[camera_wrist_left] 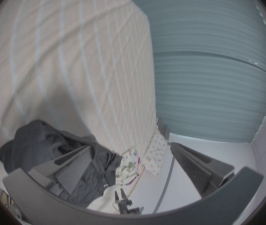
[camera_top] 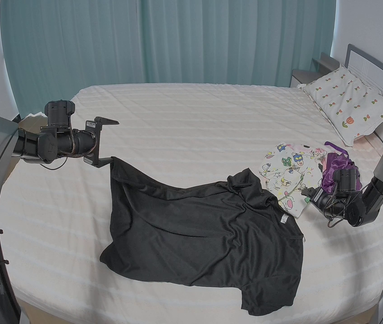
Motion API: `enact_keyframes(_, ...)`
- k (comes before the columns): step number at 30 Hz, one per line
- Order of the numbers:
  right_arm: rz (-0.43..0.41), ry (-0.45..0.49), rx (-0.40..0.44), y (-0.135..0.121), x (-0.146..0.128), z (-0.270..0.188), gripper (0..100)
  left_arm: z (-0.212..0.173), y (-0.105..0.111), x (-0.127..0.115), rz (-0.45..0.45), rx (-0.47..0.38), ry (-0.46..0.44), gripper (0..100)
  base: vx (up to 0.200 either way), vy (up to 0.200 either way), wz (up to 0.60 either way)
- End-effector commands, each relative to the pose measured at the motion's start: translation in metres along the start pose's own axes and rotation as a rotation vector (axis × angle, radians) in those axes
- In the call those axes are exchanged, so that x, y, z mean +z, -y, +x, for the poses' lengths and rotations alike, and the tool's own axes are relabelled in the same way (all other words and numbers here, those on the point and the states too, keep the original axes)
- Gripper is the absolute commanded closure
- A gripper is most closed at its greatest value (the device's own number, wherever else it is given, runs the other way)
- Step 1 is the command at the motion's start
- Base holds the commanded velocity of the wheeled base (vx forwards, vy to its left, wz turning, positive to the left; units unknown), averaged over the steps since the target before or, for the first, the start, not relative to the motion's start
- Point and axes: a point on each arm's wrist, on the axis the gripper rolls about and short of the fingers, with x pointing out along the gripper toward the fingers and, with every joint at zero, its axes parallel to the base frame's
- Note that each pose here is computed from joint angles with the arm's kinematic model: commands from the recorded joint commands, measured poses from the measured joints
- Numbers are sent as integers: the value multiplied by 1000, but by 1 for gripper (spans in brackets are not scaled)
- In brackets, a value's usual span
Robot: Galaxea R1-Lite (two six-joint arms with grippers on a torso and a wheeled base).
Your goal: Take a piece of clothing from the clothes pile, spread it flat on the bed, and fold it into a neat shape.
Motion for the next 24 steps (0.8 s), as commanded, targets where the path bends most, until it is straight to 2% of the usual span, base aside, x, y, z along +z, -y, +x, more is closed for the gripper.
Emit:
enact_keyframes(1, -41, -50, 38, -3, -13, -19, 0, 2, -4, 12, -16, 56, 53, 0, 0, 0, 0)
enact_keyframes(4, -66, -45, 116, -25, -23, -24, 0, 8, -9, 13, 25, 81, 116, 0, 0, 0, 0)
enact_keyframes(5, -66, -45, 116, -25, -23, -24, 0, 8, -9, 13, 25, 81, 116, 0, 0, 0, 0)
enact_keyframes(7, -114, -65, 190, -50, -42, -27, 0, 9, -11, 15, 38, 92, 148, 0, 0, 0, 0)
enact_keyframes(8, -114, -65, 190, -50, -42, -27, 0, 9, -11, 15, 38, 92, 148, 0, 0, 0, 0)
enact_keyframes(9, -147, -87, 235, -68, -57, -31, 0, 9, -12, 16, 39, 100, 169, 0, 0, 0, 0)
enact_keyframes(11, -183, -118, 282, -85, -73, -34, 0, 10, -14, 16, 37, 109, 185, 0, 0, 0, 0)
enact_keyframes(15, -234, -171, 328, -107, -105, -24, 0, 11, -17, 16, 32, 119, 184, 0, 0, 0, 0)
enact_keyframes(19, -259, -190, 326, -114, -118, -10, 0, 11, -18, 16, 32, 121, 185, 0, 0, 0, 0)
enact_keyframes(20, -278, -222, 289, -111, -128, 8, 0, 10, -18, 18, 31, 121, 189, 0, 0, 0, 0)
enact_keyframes(24, -340, -246, 172, -94, -147, 46, 0, 2, -19, 33, 70, 120, 219, 0, 0, 0, 0)
